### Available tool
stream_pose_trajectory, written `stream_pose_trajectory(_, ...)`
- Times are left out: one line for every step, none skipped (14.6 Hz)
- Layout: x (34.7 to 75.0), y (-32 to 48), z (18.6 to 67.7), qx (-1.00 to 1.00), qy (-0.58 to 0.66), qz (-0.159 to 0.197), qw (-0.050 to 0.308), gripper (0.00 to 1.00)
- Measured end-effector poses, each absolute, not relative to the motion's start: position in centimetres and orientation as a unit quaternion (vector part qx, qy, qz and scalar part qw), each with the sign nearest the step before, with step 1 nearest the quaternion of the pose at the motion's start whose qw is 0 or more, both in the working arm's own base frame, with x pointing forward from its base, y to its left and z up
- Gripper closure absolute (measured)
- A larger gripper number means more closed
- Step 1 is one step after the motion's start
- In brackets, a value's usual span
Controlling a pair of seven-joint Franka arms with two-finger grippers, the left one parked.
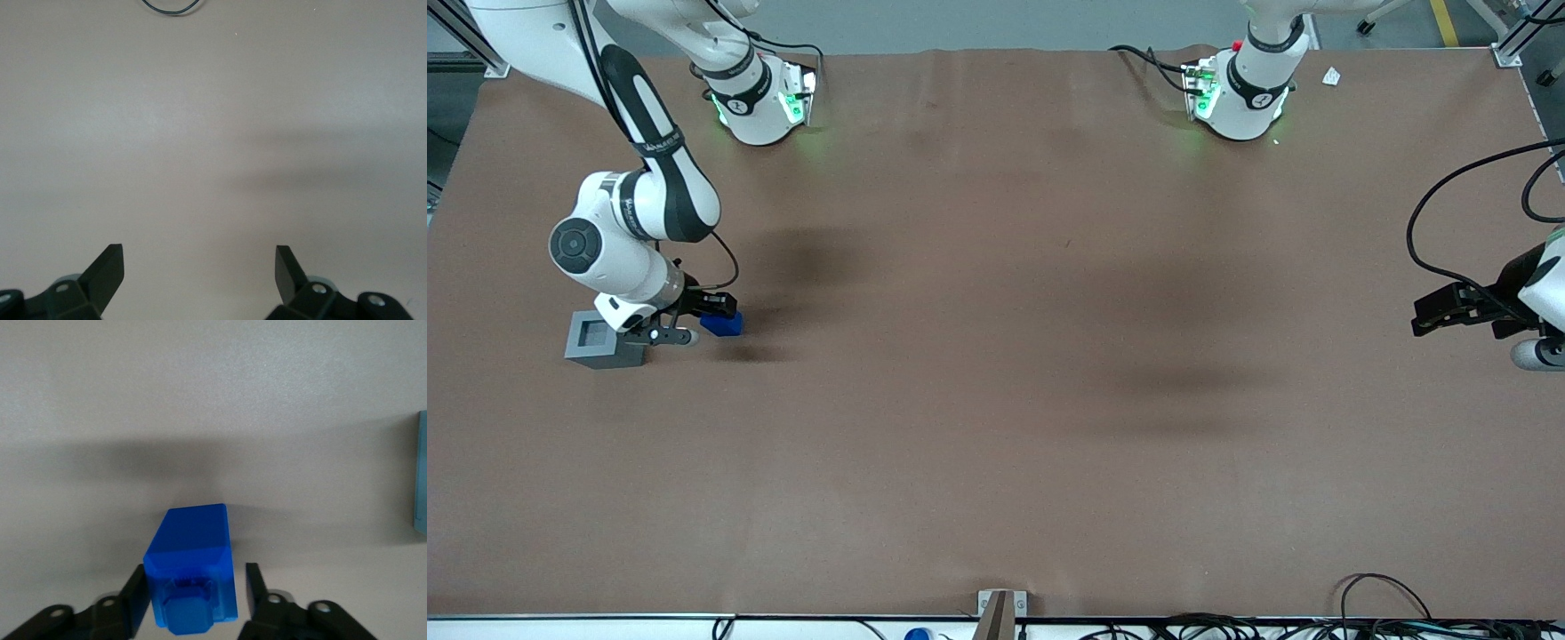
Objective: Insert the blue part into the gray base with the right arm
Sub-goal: 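Close the right gripper on the blue block, then lift the blue block and carry it over the gray base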
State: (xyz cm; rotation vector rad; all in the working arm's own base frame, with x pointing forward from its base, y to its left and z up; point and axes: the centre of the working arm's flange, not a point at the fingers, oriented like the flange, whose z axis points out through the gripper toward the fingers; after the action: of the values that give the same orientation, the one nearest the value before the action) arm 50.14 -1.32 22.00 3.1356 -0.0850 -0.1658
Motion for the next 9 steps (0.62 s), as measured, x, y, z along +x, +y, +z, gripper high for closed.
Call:
stream_pose_trajectory(50.2, -1.6, 22.0, 0.998, -0.030, -0.052, 0.000, 0.49)
stream_pose_trajectory(50.2, -1.9, 22.1, 0.998, -0.033, -0.052, 0.000, 0.49)
stream_pose_trajectory(50.2, -2.2, 22.1, 0.998, -0.035, -0.051, 0.000, 0.49)
stream_pose_trajectory(50.4, -2.3, 22.3, 0.998, -0.037, -0.050, 0.000, 0.49)
stream_pose_trajectory(50.6, -2.5, 22.6, 0.998, -0.038, -0.050, 0.000, 0.49)
stream_pose_trajectory(51.0, -2.7, 23.1, 0.998, -0.040, -0.054, 0.000, 0.49)
stream_pose_trajectory(51.6, -3.0, 24.0, 0.997, -0.043, -0.059, -0.001, 0.49)
stream_pose_trajectory(52.3, -3.7, 25.2, 0.997, -0.049, -0.065, -0.001, 0.49)
stream_pose_trajectory(53.1, -4.7, 26.6, 0.996, -0.052, -0.069, -0.003, 0.49)
